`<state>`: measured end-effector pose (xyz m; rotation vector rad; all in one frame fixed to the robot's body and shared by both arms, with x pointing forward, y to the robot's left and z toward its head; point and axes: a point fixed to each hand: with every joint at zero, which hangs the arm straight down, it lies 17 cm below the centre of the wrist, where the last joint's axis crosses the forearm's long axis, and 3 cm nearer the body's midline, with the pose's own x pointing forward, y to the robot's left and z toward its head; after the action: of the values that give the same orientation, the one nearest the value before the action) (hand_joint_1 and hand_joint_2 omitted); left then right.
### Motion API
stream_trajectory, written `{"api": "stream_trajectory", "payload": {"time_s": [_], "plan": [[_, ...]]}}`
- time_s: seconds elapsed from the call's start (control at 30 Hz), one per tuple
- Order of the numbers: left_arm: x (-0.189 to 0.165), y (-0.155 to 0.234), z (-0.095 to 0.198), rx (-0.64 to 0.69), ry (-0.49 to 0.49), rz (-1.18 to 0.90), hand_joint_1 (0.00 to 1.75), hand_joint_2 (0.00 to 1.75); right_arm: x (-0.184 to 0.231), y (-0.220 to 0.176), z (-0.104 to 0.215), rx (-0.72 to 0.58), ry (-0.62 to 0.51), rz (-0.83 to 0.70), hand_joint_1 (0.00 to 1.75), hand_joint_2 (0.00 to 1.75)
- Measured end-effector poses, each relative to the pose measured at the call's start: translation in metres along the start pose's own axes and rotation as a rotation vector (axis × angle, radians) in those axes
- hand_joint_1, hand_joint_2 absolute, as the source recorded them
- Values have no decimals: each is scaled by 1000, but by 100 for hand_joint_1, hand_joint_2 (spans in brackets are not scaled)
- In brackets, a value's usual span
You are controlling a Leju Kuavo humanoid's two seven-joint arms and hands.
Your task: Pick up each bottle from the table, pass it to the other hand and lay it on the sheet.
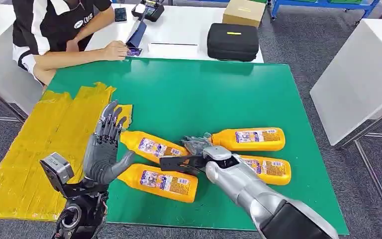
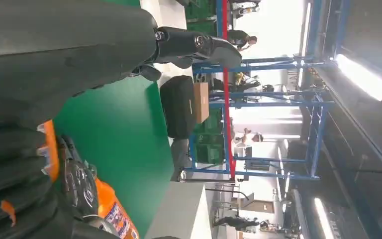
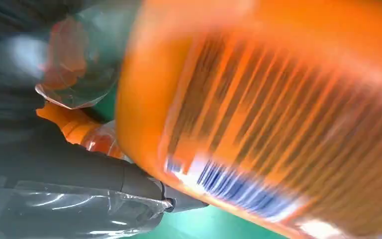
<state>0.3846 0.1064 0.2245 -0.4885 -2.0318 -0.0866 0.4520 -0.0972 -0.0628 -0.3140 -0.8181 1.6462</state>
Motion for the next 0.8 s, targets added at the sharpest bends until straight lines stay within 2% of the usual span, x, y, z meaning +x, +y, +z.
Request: {"api": "stream_trajectory", "payload": {"time_s": [0.37,0.53,0.8], "plan": [[0,-2,-2,-11,-1,4,0,175,-2,-4,-1,-29,14,1,0,175],[-3,-1,-1,-10,9,11,0,175,0,-15,-3,-108,28,8,0,175],[-12,2,7,8,49,26,0,175,15,-65,0,-278,48,48,0,175]]}}
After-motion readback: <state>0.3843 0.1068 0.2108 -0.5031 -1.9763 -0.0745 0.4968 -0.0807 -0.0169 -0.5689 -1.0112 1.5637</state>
